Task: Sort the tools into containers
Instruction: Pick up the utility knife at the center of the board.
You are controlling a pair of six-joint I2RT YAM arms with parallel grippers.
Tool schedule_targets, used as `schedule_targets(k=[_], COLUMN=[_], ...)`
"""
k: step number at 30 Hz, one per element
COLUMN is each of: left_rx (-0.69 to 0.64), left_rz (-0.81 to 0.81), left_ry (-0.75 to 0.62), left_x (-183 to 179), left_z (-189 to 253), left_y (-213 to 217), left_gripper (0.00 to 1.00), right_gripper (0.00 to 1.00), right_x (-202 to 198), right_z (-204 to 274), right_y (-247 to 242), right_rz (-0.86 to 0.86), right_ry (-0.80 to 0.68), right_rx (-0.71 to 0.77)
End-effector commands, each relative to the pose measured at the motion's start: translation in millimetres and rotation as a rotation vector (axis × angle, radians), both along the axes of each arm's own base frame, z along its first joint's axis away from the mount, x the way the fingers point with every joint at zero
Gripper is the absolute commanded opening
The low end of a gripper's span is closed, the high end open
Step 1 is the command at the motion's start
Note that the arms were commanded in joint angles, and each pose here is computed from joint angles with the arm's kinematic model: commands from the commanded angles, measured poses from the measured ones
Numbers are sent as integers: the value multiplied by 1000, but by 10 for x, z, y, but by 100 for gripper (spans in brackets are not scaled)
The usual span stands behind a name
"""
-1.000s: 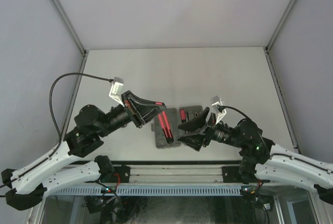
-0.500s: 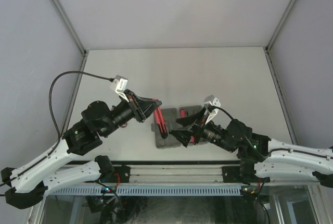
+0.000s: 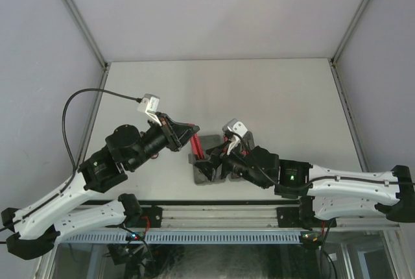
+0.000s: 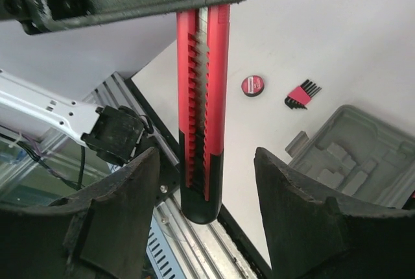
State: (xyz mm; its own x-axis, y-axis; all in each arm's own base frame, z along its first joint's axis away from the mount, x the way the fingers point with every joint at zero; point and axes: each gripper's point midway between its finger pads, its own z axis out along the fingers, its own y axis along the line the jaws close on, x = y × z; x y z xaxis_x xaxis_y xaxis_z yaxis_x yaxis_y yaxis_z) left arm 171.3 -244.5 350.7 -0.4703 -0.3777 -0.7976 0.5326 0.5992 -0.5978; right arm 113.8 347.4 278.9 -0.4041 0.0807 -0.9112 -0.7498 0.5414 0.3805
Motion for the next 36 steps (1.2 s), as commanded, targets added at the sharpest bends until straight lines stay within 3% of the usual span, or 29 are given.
schedule_targets(k=[1, 4, 13, 16, 19, 21, 25, 36], left_rx=[-88, -87, -69, -56, -45, -41, -19, 95], left_rz=[17, 19, 14, 18, 27, 44, 88, 189], left_ry=[-11, -6, 3, 11, 18, 24, 34, 139], left_x=[-5, 1, 8, 15, 20, 30, 48, 183], left_z=[305, 298, 255, 213, 175, 142, 42, -573], left_y=[33, 25, 0, -1, 20, 58, 171, 460], left_gripper=[0, 0, 2, 18, 35, 48, 60, 63], right_gripper=[58, 55, 21, 7, 0, 0, 0, 0], right_x=[-27, -15, 19, 14, 19, 25, 44, 212], right_z=[146, 57, -11, -2, -12, -33, -86, -343], right_y=[60, 78, 42, 28, -7, -38, -108, -450], right_rz=[17, 11, -19, -22, -37, -52, -85, -220], right_ry=[-22, -15, -2, 8, 26, 42, 71, 186], right_rx=[9, -18, -41, -34, -33, -35, -47, -48])
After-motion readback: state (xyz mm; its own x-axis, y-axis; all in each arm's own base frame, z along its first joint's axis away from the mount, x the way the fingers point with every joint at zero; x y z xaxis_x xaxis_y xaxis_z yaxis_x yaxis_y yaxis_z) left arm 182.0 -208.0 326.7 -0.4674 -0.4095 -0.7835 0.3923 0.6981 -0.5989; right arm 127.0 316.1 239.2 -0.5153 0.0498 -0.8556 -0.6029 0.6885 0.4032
